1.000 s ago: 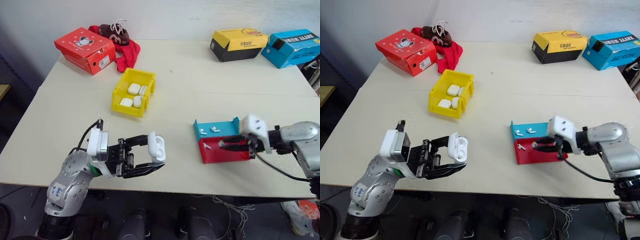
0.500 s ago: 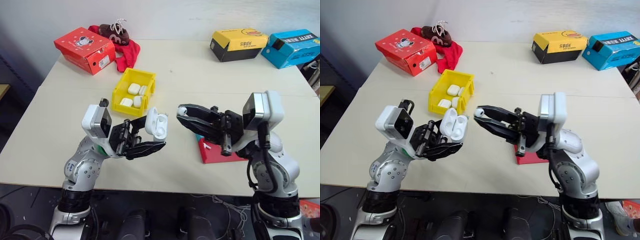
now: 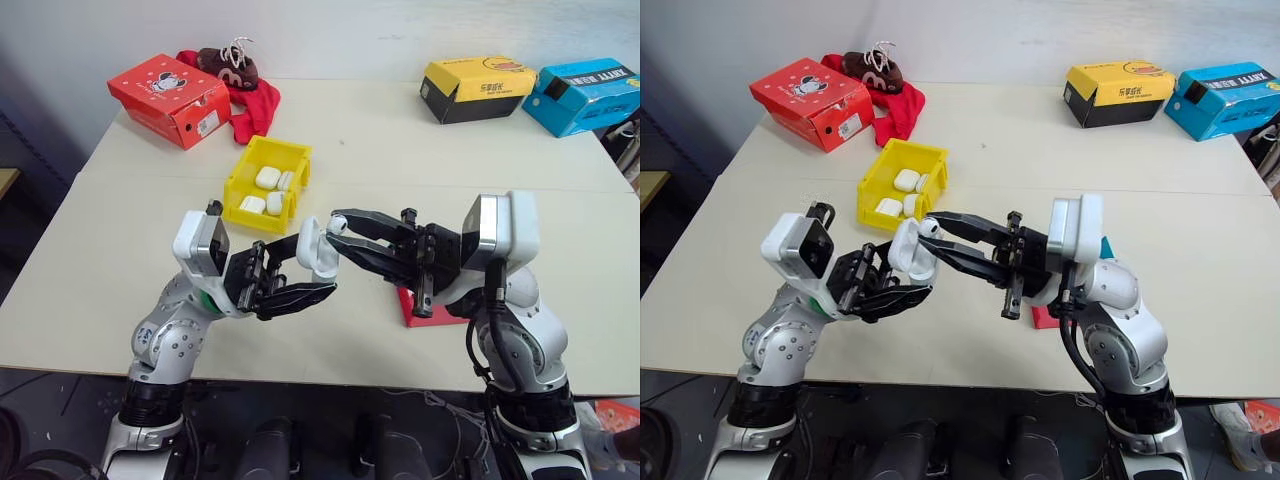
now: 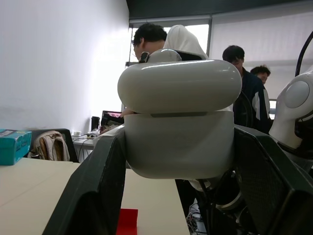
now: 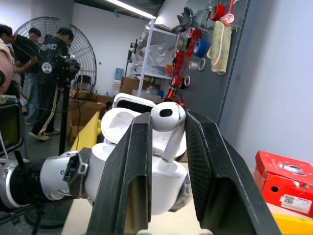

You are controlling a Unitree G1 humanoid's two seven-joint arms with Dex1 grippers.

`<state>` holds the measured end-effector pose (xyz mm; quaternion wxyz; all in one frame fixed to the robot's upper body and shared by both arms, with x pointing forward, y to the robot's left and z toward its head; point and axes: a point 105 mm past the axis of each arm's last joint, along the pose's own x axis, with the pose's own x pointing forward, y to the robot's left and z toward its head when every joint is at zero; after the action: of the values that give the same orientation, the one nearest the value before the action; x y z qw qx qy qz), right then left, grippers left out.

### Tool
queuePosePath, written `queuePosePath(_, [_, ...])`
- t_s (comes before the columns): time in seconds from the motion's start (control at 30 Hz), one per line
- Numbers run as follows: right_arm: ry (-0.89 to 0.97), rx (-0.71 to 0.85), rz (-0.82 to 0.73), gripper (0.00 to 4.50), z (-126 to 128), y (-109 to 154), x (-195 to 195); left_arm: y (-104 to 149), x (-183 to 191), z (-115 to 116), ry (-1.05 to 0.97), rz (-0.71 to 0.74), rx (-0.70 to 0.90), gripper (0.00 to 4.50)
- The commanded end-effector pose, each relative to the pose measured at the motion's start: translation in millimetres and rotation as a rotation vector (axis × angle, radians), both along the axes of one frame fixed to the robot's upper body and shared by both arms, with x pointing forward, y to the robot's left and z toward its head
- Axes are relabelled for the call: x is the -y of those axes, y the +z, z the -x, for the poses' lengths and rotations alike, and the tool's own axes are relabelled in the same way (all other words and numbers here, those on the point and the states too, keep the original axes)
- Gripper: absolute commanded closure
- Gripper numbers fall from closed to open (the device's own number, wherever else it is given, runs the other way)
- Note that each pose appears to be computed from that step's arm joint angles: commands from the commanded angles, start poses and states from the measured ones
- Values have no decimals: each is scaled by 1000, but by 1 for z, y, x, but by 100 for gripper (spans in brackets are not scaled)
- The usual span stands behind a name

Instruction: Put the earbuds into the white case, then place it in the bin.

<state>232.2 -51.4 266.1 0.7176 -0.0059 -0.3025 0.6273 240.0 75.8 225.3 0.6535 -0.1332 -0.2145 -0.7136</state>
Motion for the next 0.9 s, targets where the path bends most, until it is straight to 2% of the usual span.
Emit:
queuePosePath(0.03, [-12, 10, 19, 363, 0, -2, 1, 4, 1, 6, -3, 6, 28, 173])
queuePosePath(0.43, [29, -31, 128, 363, -3, -20, -3, 5, 3, 5, 17, 10, 48, 173])
queuePosePath(0.57, [60, -104, 156, 363, -3, -25, -4, 5, 5, 5, 20, 18, 54, 173])
queuePosePath(0.7, [57, -113, 157, 262, -3, -24, 0, 5, 5, 4, 25, 22, 60, 173])
queuePosePath(0.8, [18, -94, 138, 163, -5, -16, 9, 4, 2, 4, 40, 21, 63, 173])
queuePosePath(0.9, [-64, -133, 97, 58, -6, -6, 37, -8, -14, 3, 98, -15, 35, 173])
